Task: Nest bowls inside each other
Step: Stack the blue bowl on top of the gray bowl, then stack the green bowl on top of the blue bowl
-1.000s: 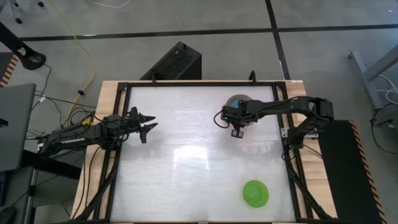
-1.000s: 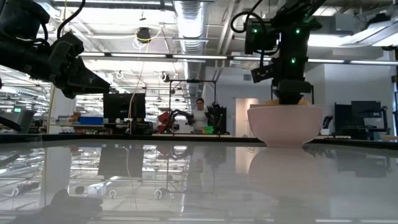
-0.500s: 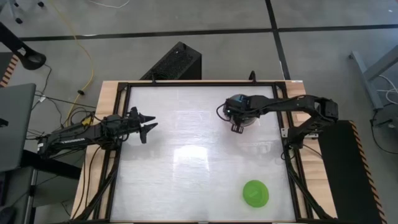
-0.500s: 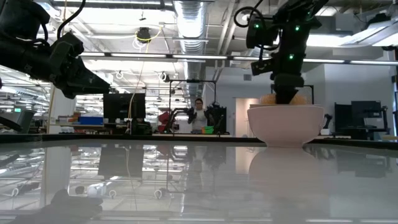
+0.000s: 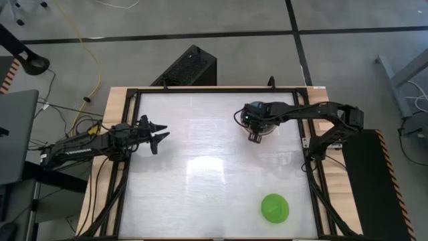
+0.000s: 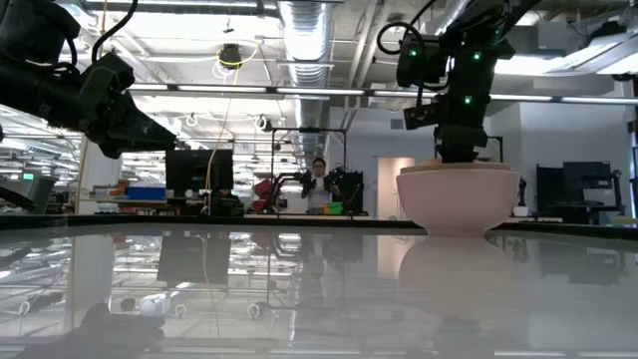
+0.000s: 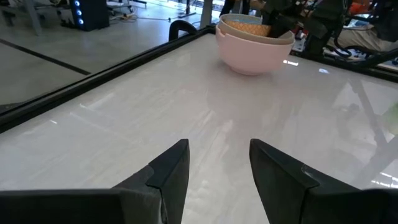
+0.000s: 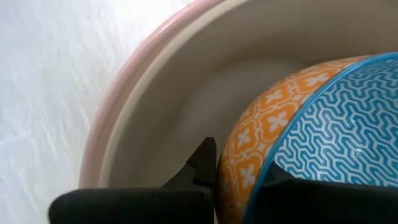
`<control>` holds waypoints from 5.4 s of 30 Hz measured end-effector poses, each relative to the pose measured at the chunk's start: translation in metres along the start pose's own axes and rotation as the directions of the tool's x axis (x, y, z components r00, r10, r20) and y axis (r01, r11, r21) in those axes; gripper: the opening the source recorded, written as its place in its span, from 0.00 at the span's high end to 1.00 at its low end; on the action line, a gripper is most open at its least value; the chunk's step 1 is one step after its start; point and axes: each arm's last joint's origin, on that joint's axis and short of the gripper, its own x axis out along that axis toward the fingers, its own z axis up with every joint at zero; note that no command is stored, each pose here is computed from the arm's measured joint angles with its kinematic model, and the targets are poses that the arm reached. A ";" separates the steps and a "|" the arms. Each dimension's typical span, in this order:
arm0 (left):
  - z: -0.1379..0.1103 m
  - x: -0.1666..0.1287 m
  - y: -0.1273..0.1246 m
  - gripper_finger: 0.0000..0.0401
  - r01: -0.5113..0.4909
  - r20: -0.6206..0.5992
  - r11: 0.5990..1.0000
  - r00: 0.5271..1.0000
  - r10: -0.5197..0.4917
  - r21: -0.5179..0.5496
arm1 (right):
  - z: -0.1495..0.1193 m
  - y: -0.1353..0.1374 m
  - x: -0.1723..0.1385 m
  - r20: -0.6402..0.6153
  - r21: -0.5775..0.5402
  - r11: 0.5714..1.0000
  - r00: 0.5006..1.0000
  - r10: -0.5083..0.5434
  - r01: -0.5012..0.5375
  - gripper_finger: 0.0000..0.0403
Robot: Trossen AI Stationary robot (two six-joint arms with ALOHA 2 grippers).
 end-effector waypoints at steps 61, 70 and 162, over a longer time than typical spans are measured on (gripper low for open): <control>0.000 0.000 0.000 0.61 0.007 -0.001 1.000 1.000 -0.007 -0.003 | -0.060 0.205 -0.147 0.075 0.804 0.520 0.917 0.391 -0.288 0.40; 0.000 0.000 0.000 0.61 -0.011 0.003 1.000 1.000 0.011 0.007 | -0.102 0.239 -0.131 -0.113 0.813 0.565 0.917 0.383 -0.136 0.40; 0.000 0.000 0.001 0.61 -0.044 0.003 0.999 0.999 0.044 -0.010 | -0.019 -0.093 -0.048 -0.016 0.612 0.787 0.994 0.111 -0.078 0.98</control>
